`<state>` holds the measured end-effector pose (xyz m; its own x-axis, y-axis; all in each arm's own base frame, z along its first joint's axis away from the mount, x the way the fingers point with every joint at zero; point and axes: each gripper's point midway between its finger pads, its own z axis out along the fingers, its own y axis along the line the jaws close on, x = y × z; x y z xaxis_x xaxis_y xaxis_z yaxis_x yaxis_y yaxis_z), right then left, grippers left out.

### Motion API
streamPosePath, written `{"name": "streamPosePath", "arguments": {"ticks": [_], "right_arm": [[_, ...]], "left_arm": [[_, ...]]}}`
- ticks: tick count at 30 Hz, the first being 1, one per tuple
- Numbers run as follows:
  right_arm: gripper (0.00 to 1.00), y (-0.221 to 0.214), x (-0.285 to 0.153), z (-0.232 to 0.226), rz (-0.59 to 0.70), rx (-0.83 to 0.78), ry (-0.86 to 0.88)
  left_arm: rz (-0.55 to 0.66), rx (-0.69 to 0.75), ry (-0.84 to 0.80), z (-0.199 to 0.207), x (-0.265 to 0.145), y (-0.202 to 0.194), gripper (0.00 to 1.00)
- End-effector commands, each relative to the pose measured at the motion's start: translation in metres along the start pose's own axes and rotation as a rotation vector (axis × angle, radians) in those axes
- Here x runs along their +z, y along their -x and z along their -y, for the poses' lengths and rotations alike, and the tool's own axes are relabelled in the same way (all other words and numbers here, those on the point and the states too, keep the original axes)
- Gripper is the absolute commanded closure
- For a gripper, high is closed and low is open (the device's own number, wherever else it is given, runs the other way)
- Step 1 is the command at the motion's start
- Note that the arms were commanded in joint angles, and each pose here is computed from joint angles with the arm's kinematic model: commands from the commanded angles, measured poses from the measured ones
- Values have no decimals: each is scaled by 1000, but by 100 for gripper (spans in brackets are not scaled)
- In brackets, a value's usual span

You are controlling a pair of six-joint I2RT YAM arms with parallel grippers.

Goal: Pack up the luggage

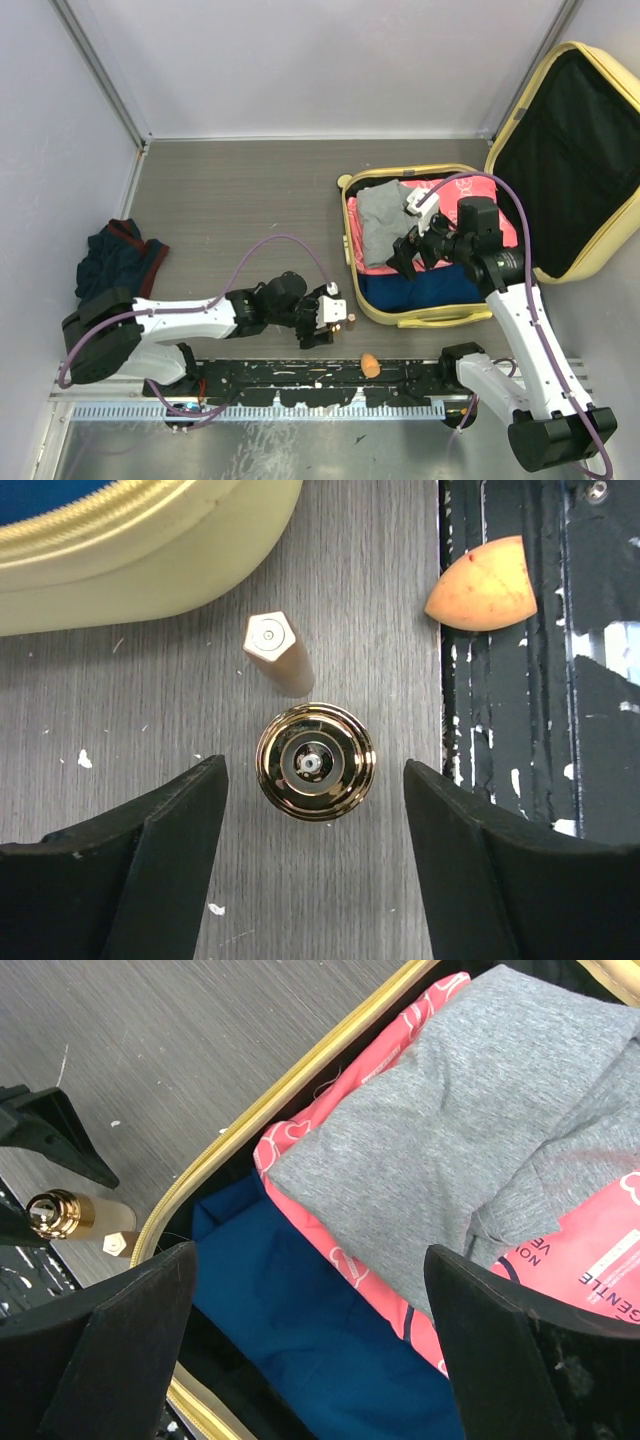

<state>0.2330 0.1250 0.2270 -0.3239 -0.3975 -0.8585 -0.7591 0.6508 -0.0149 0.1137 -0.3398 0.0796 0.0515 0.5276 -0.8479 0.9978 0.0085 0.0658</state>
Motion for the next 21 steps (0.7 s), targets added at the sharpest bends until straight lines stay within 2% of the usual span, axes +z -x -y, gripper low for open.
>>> {"name": "streamPosePath", "arguments": {"ticks": [1, 6, 11, 14, 18, 21], "right_arm": [[1, 5, 3, 11, 14, 2, -48], [1, 2, 6, 14, 3, 9, -50], [1, 2, 10, 17, 1, 21, -53], [1, 6, 11, 19, 10, 31, -58], [1, 16, 11, 22, 34, 63, -70], [1, 27, 11, 26, 62, 95, -85]], "left_arm": [[93, 43, 23, -8, 6, 23, 32], [89, 11, 40, -9, 0, 23, 47], [74, -11, 33, 0, -21, 26, 65], [61, -8, 56, 0, -39, 29, 72], [66, 24, 45, 7, -67, 46, 78], [61, 73, 65, -1, -85, 72, 87]]}}
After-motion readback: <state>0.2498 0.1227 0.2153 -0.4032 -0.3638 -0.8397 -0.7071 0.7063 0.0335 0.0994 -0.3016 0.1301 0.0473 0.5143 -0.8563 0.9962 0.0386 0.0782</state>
